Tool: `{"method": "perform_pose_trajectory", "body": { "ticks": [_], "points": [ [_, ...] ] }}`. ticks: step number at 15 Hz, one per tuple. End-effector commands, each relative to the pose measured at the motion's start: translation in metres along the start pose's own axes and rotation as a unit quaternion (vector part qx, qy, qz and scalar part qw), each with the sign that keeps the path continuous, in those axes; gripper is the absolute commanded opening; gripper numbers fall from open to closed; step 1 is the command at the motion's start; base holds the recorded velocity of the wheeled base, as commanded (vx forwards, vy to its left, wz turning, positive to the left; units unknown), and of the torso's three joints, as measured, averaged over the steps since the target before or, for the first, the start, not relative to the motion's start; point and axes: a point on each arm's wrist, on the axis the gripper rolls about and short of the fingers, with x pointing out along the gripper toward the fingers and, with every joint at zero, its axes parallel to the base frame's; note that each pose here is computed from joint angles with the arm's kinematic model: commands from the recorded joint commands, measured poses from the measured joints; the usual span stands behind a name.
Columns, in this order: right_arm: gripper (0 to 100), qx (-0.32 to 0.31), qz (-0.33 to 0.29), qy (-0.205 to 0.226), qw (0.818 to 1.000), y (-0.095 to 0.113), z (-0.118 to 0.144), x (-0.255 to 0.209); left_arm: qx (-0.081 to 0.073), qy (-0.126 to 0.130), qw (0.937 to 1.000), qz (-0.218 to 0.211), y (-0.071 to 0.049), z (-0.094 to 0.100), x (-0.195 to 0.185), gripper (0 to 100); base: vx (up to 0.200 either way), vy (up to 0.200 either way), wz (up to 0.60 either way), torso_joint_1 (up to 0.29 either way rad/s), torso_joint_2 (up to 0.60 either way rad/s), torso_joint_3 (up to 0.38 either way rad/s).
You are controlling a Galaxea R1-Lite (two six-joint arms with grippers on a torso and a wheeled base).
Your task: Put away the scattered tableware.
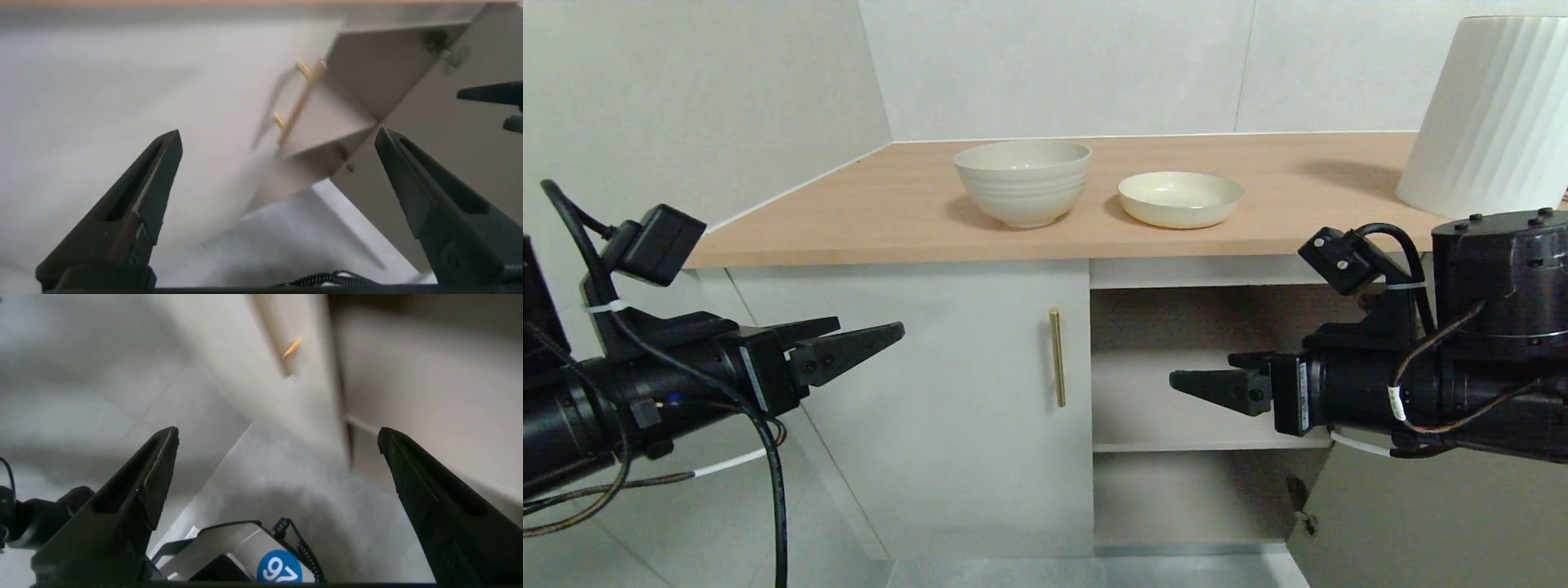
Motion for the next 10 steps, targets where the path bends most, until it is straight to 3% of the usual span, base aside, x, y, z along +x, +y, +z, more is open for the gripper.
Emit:
{"method": "perform_pose_trajectory", "body": {
  "ticks": [1,3,10],
  "points": [
    [100,-0.001,0.003,-0.004,1.0,0.0014,0.0012,-0.0028,-0.001,0.001,1.0,0.0,0.0004,-0.0003,0.0007,100,0.2,0.0,0.0,0.002,0.0,0.002],
    [100,-0.002,0.006,-0.004,1.0,0.001,-0.0024,-0.0068,-0.001,0.001,1.0,-0.001,-0.0001,-0.0008,0.0,100,0.2,0.0,0.0,-0.005,0.01,-0.002],
    [100,-0.012,0.006,-0.008,1.0,0.0004,-0.0043,-0.0067,0.003,-0.007,1.0,-0.003,-0.0027,0.0025,-0.003,100,0.0,0.0,0.0,0.0,0.0,0.0]
  ]
}}
